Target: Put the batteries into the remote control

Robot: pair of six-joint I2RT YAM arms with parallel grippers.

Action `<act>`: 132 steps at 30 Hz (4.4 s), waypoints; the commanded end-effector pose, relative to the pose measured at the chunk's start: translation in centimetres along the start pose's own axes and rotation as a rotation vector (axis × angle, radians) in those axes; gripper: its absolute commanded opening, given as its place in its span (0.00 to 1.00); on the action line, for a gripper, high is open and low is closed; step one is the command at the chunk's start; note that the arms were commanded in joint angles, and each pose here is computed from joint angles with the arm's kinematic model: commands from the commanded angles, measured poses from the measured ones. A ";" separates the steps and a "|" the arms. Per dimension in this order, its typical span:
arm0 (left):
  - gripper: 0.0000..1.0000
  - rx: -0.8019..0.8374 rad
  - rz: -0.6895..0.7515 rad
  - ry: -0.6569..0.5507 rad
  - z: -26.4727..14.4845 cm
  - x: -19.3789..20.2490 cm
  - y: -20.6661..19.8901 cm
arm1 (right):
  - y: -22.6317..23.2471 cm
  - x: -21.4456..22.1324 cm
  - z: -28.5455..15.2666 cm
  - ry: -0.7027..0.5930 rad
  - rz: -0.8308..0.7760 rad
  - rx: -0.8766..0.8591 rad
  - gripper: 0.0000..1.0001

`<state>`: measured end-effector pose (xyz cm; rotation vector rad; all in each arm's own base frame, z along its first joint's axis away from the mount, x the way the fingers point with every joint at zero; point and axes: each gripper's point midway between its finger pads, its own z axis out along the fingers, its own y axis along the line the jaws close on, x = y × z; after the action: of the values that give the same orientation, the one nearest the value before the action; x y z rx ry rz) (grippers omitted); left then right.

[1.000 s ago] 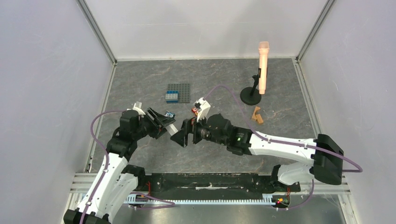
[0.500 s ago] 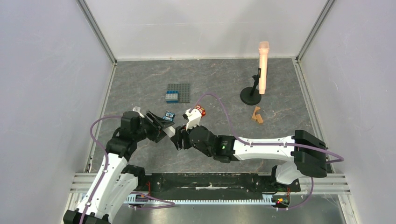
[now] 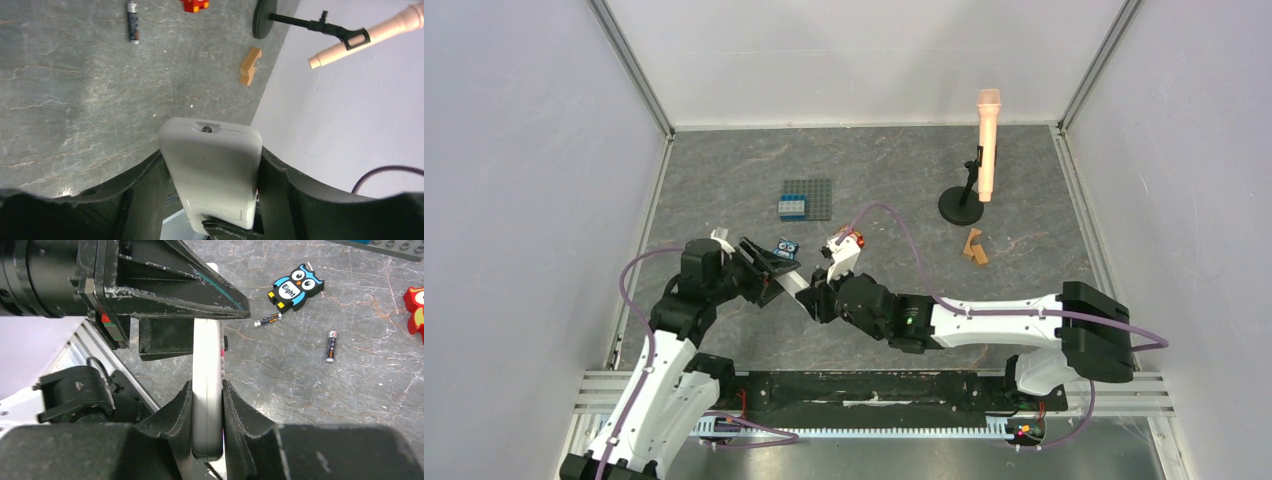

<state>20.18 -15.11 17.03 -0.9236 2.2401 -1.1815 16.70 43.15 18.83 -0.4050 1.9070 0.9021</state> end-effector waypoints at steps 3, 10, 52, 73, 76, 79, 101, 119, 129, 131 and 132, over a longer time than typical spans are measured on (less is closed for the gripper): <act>0.78 0.275 0.371 -0.031 -3.5 0.5 -6.0 | 1.7 -6.2 -2.5 -0.090 0.257 -0.111 0.17; 0.82 0.552 0.411 -0.071 -5.9 1.1 -10.7 | 2.3 -9.0 -4.3 -0.077 0.519 -0.257 0.17; 0.02 0.600 0.303 -0.069 -4.0 0.2 -10.7 | 1.3 -7.0 -3.3 -0.018 0.951 -0.477 0.42; 0.02 0.648 0.226 -0.043 -4.9 0.5 -11.8 | 1.6 -7.5 -3.0 -0.031 0.986 -0.520 0.53; 0.02 0.656 0.215 -0.039 -5.0 0.6 -11.8 | 1.6 -7.1 -2.7 -0.018 0.998 -0.519 0.51; 0.02 0.671 0.183 -0.038 -5.1 0.5 -11.9 | 1.4 -6.5 -2.6 -0.002 1.019 -0.518 0.43; 0.02 0.668 0.045 -0.137 -4.4 -1.7 -11.4 | -0.7 -3.2 -4.6 0.018 0.968 -0.473 0.00; 0.02 0.613 -0.108 -0.248 -3.2 -3.6 -8.0 | -0.1 -3.8 -4.2 0.019 0.971 -0.492 0.06; 0.02 0.589 -0.043 -0.233 -2.7 -3.3 -8.1 | -1.1 -2.6 -3.1 0.063 0.989 -0.383 0.34; 0.02 0.585 -0.038 -0.235 -2.7 -3.4 -8.1 | -1.5 -2.2 -3.3 0.065 0.993 -0.369 0.36; 0.02 0.583 -0.032 -0.234 -2.6 -3.4 -8.1 | -1.6 -2.0 -3.3 0.068 0.993 -0.365 0.37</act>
<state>22.52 -15.75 22.35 -0.8413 1.7005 -1.5677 17.09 39.99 22.02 0.3844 1.9356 1.9532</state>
